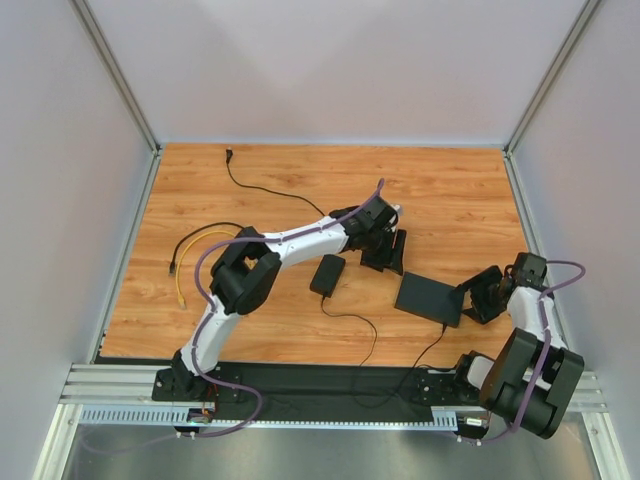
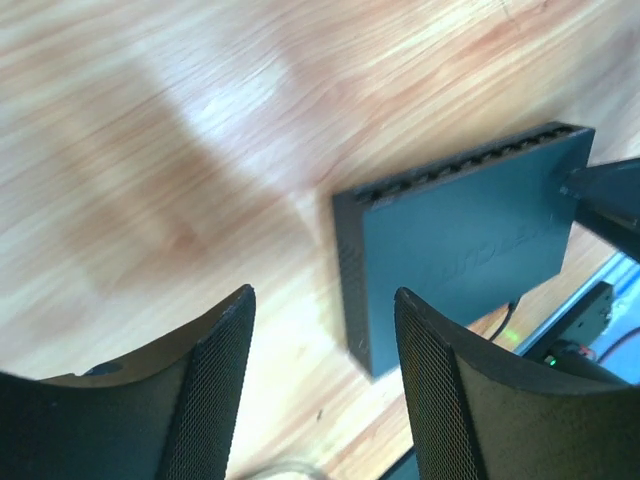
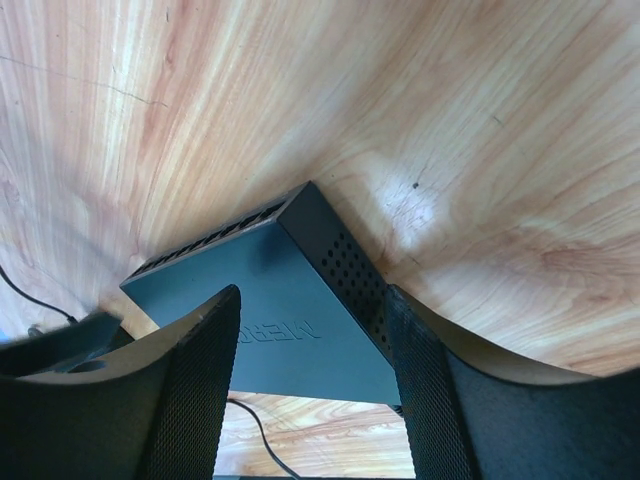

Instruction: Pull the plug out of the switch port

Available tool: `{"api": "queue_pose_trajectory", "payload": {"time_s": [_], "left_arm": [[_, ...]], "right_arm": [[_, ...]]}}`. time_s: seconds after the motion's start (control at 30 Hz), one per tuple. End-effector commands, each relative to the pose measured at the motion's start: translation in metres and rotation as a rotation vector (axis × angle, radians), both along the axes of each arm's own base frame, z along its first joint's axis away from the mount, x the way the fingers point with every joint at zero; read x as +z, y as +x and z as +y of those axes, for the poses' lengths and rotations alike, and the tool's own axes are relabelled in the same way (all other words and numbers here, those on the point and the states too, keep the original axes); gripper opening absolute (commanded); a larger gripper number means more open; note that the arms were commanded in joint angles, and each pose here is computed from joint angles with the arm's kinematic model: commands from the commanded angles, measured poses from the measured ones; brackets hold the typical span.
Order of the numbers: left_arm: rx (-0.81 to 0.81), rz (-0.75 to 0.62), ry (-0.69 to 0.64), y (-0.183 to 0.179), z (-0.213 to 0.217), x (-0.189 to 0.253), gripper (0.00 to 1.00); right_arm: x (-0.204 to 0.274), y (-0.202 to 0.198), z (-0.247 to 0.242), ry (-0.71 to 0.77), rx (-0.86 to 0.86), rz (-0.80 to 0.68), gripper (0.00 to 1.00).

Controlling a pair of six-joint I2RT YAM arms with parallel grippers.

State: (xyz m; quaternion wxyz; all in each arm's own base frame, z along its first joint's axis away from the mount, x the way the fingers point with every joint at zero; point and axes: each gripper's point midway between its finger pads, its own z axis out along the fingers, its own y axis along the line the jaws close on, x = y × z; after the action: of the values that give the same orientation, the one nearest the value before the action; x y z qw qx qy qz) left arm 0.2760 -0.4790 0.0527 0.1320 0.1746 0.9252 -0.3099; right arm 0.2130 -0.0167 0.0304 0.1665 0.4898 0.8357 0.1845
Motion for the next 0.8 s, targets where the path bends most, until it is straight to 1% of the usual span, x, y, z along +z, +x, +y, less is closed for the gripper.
{"api": "queue_pose_trajectory", "payload": {"time_s": [0.0, 0.03, 0.13, 0.17, 0.2, 0.23, 0.27, 0.3, 0.33, 0.37, 0.4, 0.43, 0.47, 0.5, 0.53, 0.57, 0.6, 0.63, 0.67, 0.7, 0.73, 0.77], "left_arm": [[0.027, -0.149, 0.014, 0.007, 0.022, 0.057, 0.66], [0.023, -0.165, 0.009, 0.004, 0.023, 0.062, 0.66], [-0.043, -0.175, -0.041, -0.017, 0.019, 0.081, 0.61], [-0.073, -0.167, -0.063, -0.030, 0.017, 0.086, 0.57], [-0.095, -0.154, -0.094, -0.038, 0.012, 0.090, 0.56], [-0.147, -0.133, -0.162, -0.051, 0.002, 0.099, 0.55], [-0.178, -0.114, -0.186, -0.064, -0.001, 0.101, 0.53], [-0.191, -0.084, -0.205, -0.073, -0.005, 0.102, 0.53], [-0.234, -0.055, -0.262, -0.085, -0.014, 0.109, 0.53], [-0.263, -0.022, -0.278, -0.101, -0.019, 0.104, 0.54], [-0.256, 0.023, -0.301, -0.110, -0.024, 0.103, 0.55], [-0.276, 0.023, -0.363, -0.116, -0.036, 0.110, 0.55], [-0.281, 0.047, -0.360, -0.126, -0.040, 0.099, 0.56], [-0.287, 0.061, -0.377, -0.137, -0.049, 0.099, 0.56], [-0.272, 0.057, -0.362, -0.140, -0.055, 0.090, 0.56], [-0.276, 0.053, -0.354, -0.151, -0.061, 0.087, 0.56], [-0.264, 0.039, -0.341, -0.153, -0.065, 0.081, 0.56], [-0.215, 0.000, -0.308, -0.147, -0.069, 0.071, 0.56], [-0.181, -0.012, -0.292, -0.145, -0.070, 0.066, 0.56], [-0.162, -0.038, -0.280, -0.149, -0.074, 0.062, 0.56], [-0.101, -0.081, -0.243, -0.139, -0.074, 0.050, 0.56], [-0.083, -0.092, -0.231, -0.137, -0.076, 0.045, 0.56]], "right_arm": [[0.011, 0.005, -0.009, -0.059, -0.003, -0.025, 0.62], [0.010, 0.004, -0.009, -0.057, -0.006, -0.020, 0.62], [0.010, 0.003, -0.011, -0.069, -0.010, -0.004, 0.61], [0.010, 0.002, -0.013, -0.078, -0.018, 0.002, 0.62], [0.011, 0.002, -0.013, -0.082, -0.021, 0.003, 0.62], [0.012, 0.003, -0.014, -0.085, -0.029, 0.004, 0.62], [0.015, 0.004, -0.015, -0.107, -0.029, 0.019, 0.63], [0.017, 0.003, -0.016, -0.123, -0.030, 0.034, 0.63], [0.019, 0.003, -0.017, -0.141, -0.033, 0.056, 0.64], [0.018, -0.004, -0.016, -0.163, -0.012, 0.110, 0.65], [0.026, 0.002, -0.017, -0.180, -0.001, 0.103, 0.65], [0.029, 0.002, -0.018, -0.196, 0.010, 0.112, 0.66], [0.030, -0.002, -0.014, -0.197, 0.023, 0.127, 0.66], [0.035, 0.001, -0.015, -0.207, 0.023, 0.118, 0.66], [0.037, 0.001, -0.015, -0.214, 0.024, 0.117, 0.66], [0.041, 0.001, -0.016, -0.222, 0.019, 0.106, 0.63], [0.043, 0.002, -0.016, -0.225, 0.020, 0.099, 0.62], [0.047, 0.005, -0.014, -0.222, 0.031, 0.079, 0.60], [0.049, 0.007, -0.013, -0.224, 0.065, 0.069, 0.60], [0.050, 0.006, -0.012, -0.222, 0.079, 0.079, 0.60], [0.056, 0.010, -0.013, -0.224, 0.091, 0.074, 0.60], [0.055, 0.006, -0.013, -0.224, 0.130, 0.097, 0.60]]}}
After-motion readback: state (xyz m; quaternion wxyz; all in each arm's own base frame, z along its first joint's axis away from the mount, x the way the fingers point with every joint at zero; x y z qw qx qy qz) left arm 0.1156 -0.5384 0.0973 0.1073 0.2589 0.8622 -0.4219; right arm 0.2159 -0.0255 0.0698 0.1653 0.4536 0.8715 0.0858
